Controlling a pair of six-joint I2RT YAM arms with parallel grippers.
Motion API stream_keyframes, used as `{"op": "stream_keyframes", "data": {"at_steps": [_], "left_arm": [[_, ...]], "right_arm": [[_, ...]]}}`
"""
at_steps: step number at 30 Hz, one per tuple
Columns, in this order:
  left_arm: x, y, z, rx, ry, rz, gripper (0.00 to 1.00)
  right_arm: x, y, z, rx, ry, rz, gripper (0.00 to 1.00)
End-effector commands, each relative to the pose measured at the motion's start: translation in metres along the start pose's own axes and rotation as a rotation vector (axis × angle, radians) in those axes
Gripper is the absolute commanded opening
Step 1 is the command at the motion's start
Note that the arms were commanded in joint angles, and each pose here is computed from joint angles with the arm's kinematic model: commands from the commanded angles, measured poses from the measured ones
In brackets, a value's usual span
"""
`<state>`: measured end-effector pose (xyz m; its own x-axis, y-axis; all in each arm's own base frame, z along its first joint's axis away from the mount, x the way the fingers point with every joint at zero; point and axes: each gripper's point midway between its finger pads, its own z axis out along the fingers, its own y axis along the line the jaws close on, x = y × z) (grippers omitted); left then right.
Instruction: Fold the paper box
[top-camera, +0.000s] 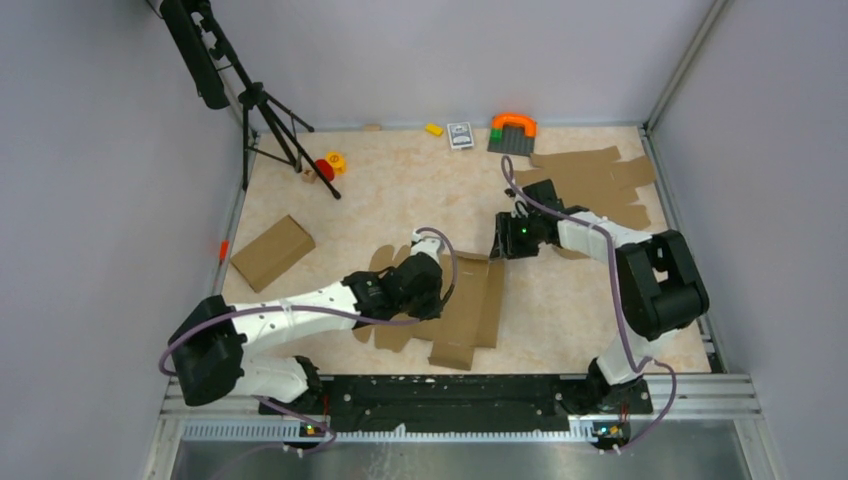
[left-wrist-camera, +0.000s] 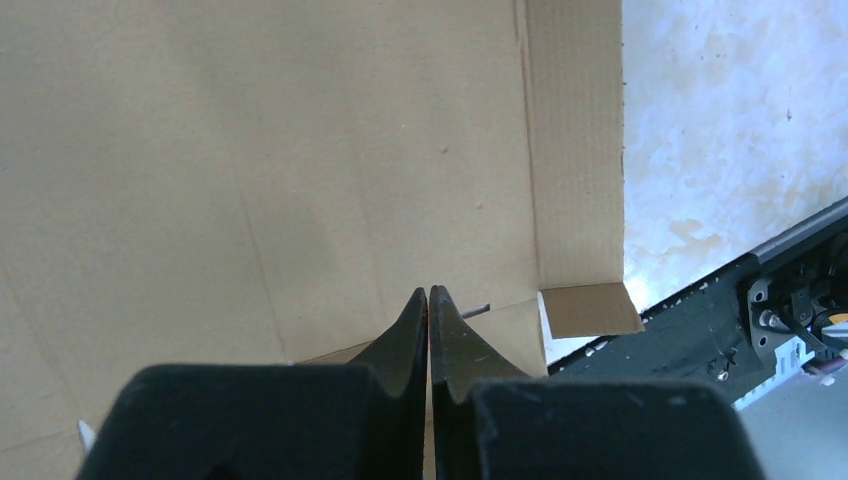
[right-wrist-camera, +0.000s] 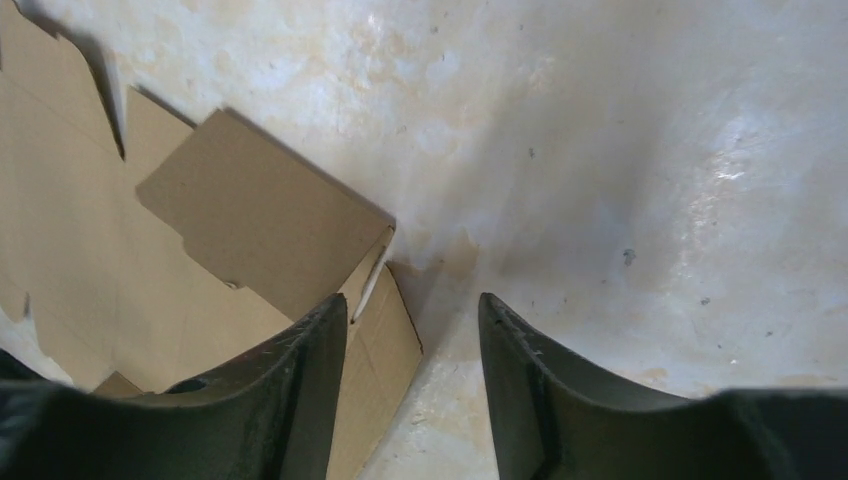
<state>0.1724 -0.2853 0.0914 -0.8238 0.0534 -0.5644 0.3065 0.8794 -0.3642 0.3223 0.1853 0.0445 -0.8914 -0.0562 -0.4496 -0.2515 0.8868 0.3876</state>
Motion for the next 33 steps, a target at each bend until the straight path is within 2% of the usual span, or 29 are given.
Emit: {"op": "stream_keyframes", "data": {"at_steps": [1,5,9,11,17,26,33], "left_arm": [[-0.013,-0.024,0.002,0.074,0.01,0.039,0.0],[-0.006,-0.026,0.007,0.087,0.045,0.028,0.0],[-0.005,-0.025,0.013,0.089,0.06,0.017,0.0],[-0.007,-0.024,0.015,0.09,0.066,0.013,0.0],[-0.011,-0.018,0.016,0.075,0.071,0.01,0.0],[-0.014,-0.007,0.023,0.063,0.078,-0.007,0.0],[-0.016,-0.012,0.039,0.035,0.165,0.022,0.0]], "right_arm": [[-0.002,0.005,0.005,-0.044,0.034,-0.028,0.45],[0.003,0.011,0.008,-0.086,0.055,-0.023,0.35],[0.004,0.012,0.004,-0.085,0.048,-0.025,0.14],[0.004,0.01,0.0,-0.068,0.032,-0.026,0.08],[0.002,0.004,-0.015,-0.015,-0.073,0.008,0.0],[0.014,0.004,-0.03,-0.011,-0.17,-0.013,0.0],[0.022,0.008,-0.036,0.003,-0.215,-0.059,0.05]]}}
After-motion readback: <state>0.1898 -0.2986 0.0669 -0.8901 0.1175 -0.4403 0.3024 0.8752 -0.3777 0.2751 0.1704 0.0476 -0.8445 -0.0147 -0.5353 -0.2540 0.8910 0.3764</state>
